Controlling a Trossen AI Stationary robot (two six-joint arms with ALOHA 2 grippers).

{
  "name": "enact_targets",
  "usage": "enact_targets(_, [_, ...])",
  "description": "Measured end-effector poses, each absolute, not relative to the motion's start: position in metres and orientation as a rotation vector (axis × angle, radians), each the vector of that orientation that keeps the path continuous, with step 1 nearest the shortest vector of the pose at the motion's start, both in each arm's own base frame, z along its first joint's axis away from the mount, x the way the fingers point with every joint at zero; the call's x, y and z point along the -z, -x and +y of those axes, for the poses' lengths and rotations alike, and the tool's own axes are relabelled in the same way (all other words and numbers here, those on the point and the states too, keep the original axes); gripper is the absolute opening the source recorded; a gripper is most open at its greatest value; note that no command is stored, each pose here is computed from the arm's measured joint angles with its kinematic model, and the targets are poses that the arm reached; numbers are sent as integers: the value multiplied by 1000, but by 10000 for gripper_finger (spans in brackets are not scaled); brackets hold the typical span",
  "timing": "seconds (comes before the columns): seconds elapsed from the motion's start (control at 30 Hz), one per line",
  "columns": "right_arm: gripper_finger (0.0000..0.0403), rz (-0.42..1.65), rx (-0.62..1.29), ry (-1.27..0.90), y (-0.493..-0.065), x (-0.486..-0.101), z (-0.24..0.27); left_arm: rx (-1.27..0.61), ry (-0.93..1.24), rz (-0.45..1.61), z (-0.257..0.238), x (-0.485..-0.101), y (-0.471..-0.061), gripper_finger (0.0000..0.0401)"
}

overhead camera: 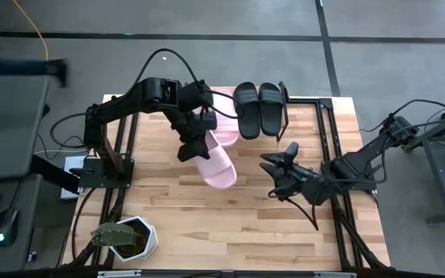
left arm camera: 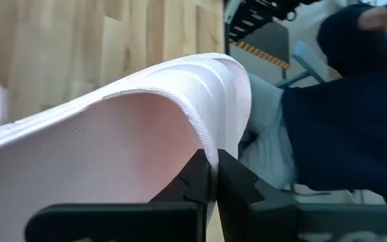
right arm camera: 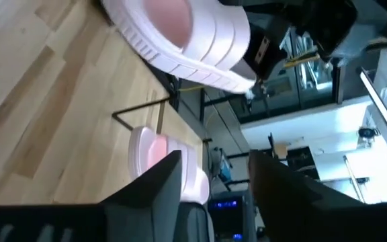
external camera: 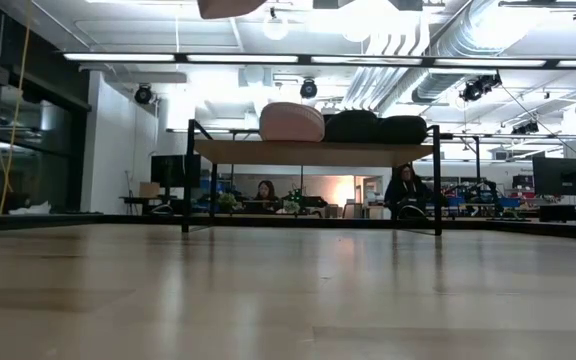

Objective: Pick and place slides into the shelf
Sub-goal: Put the pink slide on the shelf aligned with the other pink slide

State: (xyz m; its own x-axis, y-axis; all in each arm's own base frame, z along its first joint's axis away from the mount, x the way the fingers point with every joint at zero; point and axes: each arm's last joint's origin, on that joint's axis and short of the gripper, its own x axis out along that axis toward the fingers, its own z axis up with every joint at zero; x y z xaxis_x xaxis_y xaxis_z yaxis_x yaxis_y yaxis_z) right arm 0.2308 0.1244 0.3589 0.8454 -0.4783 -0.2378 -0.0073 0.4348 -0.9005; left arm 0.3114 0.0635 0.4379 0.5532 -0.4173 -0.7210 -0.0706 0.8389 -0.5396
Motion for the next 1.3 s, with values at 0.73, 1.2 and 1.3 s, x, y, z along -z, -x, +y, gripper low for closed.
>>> enact_targets(0.73, [201, 305, 124, 1132, -264, -357, 148, 322, 604, 1045, 58, -435, -303, 5])
enact_targets(1.2, [201, 273, 15, 1108, -279, -348, 147, 359, 620, 1036, 58, -436, -303, 5])
enact_targets(1.3, [201, 281, 12, 1141, -287, -341, 150, 367, 627, 1033, 57, -436, -304, 5])
